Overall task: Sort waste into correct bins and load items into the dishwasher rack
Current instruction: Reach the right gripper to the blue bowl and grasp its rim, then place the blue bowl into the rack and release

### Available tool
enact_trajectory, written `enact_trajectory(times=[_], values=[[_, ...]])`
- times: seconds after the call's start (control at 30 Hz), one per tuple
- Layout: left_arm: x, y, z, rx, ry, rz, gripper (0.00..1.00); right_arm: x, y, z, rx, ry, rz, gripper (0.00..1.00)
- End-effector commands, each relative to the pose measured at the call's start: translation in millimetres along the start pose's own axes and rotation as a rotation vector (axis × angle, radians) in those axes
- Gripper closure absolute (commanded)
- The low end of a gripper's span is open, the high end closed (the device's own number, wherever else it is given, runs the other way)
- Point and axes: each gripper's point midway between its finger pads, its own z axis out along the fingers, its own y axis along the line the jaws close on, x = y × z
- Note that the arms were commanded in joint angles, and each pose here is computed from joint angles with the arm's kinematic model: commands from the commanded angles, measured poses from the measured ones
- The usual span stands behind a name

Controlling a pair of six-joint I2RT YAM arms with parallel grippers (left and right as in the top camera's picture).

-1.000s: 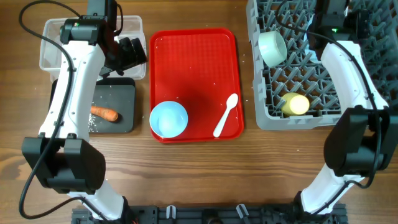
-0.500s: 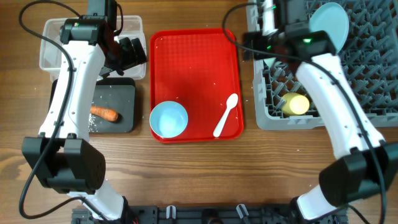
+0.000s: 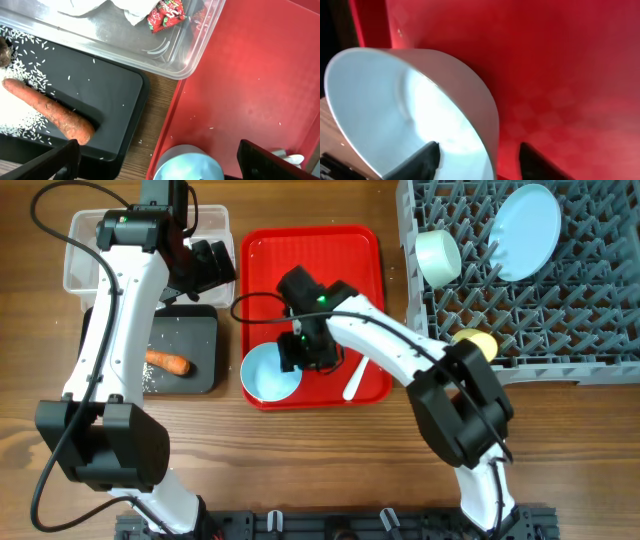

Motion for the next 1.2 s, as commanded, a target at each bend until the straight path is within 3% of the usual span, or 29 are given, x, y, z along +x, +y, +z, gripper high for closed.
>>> enact_trajectory(times=[0.0, 0.07, 0.1, 0.33, 0.53, 0.63, 0.7, 0.8, 0.97, 1.17], values=[[-1.8, 3.8, -4.6, -0.009, -0.016, -0.021, 0.00, -5.6, -6.6, 2.8, 0.015, -0.013, 0.072, 0.68], [-1.8, 3.8, -4.6, -0.009, -0.016, -0.021, 0.00, -5.2, -6.0, 4.7, 0.013, -0.015, 0.069, 0.90], [-1.8, 3.8, -4.5, -0.009, -0.016, -0.021, 0.00, -5.3, -6.0, 4.7, 0.013, -0.016, 0.077, 0.95], [-1.8, 3.8, -4.6, -0.009, -0.016, -0.021, 0.00, -15.7, -14.7, -24.4, 0.006, -0.068, 0.066, 0.96], [-1.9, 3.8, -4.6, -0.008, -0.017, -0.021, 0.00, -47.6, -51.0, -154.7, 0.082, -0.411, 0.076, 0.96], [-1.8, 3.8, -4.5, -0.009, -0.016, -0.021, 0.00, -58.1, -103.5, -246.0, 0.332, -0.702, 0.126, 0.96], [-1.8, 3.8, -4.6, -0.009, -0.016, -0.021, 0.00, -48.0, -153.1, -322.8, 0.655, -0.909, 0.203, 0.96], [-1.7, 3.8, -4.5, -0.009, -0.016, -0.021, 0.00, -29.7, -191.9, -388.3, 1.011, -1.027, 0.275, 0.96], [-1.9, 3.8, -4.6, -0.008, -0.017, -0.021, 0.00, -45.1, -227.0, -413.5, 1.261, -0.983, 0.242, 0.96], [-1.8, 3.8, -4.5, -0.009, -0.016, -0.021, 0.00, -103.5, -282.4, -413.4, 1.483, -0.839, 0.087, 0.96]])
